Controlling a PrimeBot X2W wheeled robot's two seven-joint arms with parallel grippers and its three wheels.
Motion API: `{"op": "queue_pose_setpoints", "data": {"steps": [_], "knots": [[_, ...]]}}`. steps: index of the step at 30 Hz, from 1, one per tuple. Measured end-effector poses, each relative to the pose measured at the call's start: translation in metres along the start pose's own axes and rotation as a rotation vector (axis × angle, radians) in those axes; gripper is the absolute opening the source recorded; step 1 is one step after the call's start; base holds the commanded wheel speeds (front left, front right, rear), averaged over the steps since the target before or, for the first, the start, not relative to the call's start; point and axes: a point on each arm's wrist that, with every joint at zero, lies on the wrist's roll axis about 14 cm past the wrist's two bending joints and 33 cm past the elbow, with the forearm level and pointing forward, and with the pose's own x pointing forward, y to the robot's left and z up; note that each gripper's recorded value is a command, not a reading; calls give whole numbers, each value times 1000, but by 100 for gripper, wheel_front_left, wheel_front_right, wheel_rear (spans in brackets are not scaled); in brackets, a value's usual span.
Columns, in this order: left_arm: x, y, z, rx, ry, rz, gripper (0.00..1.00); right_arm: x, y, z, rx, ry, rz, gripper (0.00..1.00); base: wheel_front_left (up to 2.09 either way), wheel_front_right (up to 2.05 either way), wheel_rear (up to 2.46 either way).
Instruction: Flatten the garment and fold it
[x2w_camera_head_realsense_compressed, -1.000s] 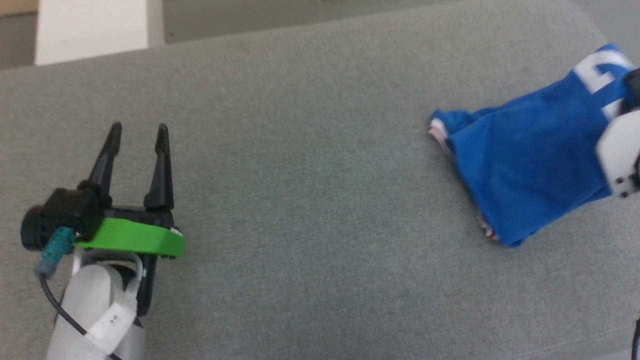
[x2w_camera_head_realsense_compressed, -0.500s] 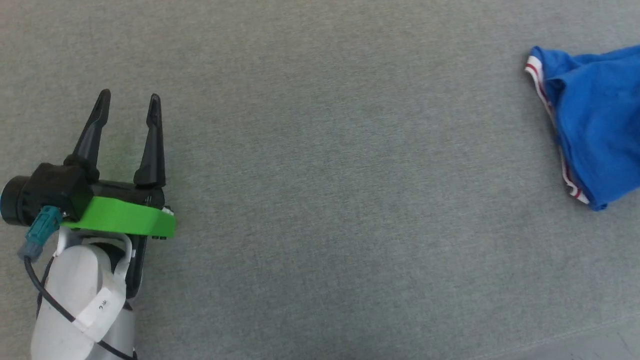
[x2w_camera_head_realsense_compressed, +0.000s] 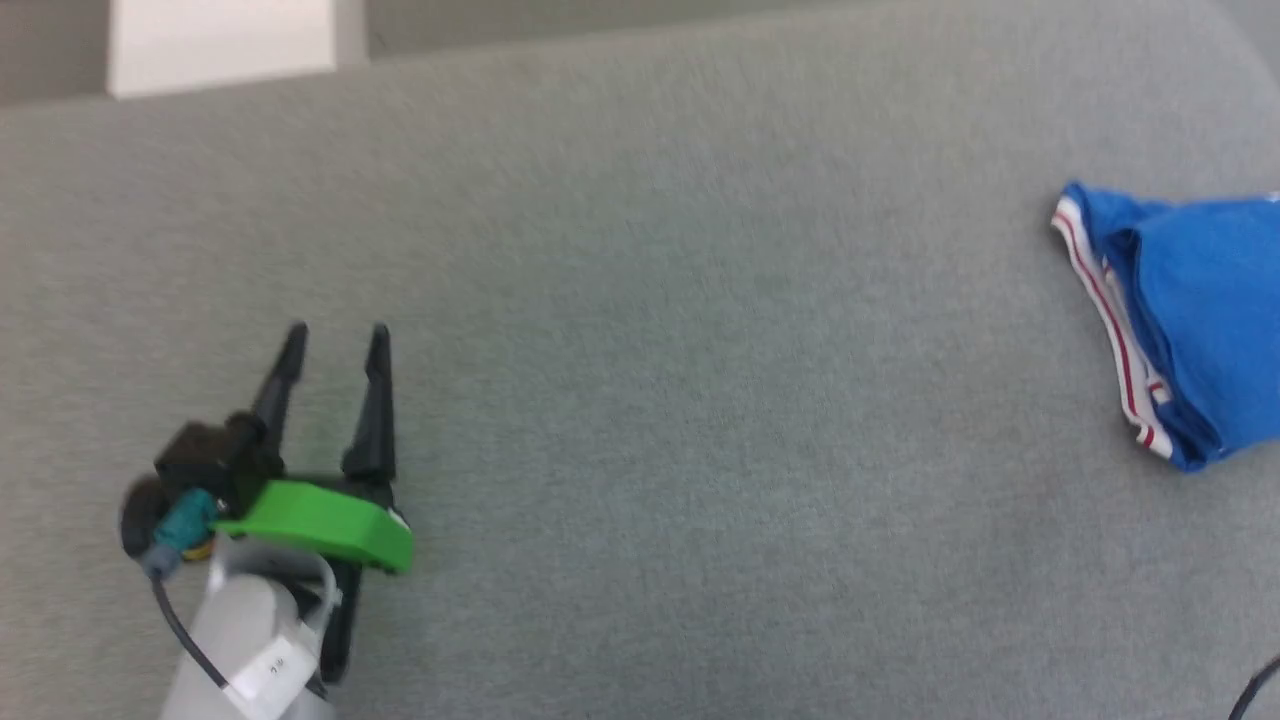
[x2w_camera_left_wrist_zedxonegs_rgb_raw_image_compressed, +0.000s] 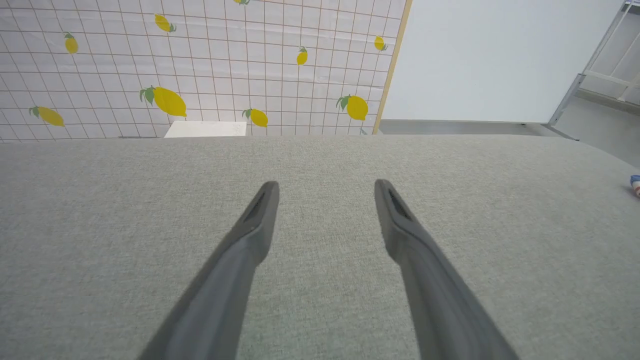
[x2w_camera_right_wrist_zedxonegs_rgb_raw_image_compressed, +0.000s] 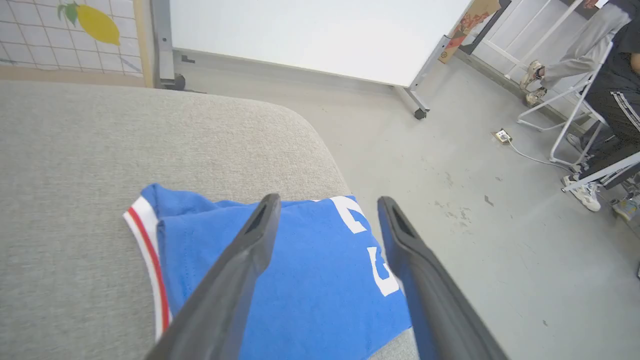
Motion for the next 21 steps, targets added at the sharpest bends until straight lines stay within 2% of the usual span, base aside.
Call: {"op": "queue_pose_setpoints", "data": {"steps": [5, 13, 21], "knots": [[-25, -1, 20, -31, -32, 36, 100, -38, 23, 27, 125, -159, 94, 100, 0, 0, 0], [-66, 11, 44, -21, -83, 113, 100, -103, 85, 58, 264, -355, 310, 100, 0, 0, 0], [-96, 24, 61, -6, -125, 170, 100, -154, 137, 65, 323, -443, 488, 100, 0, 0, 0]]}}
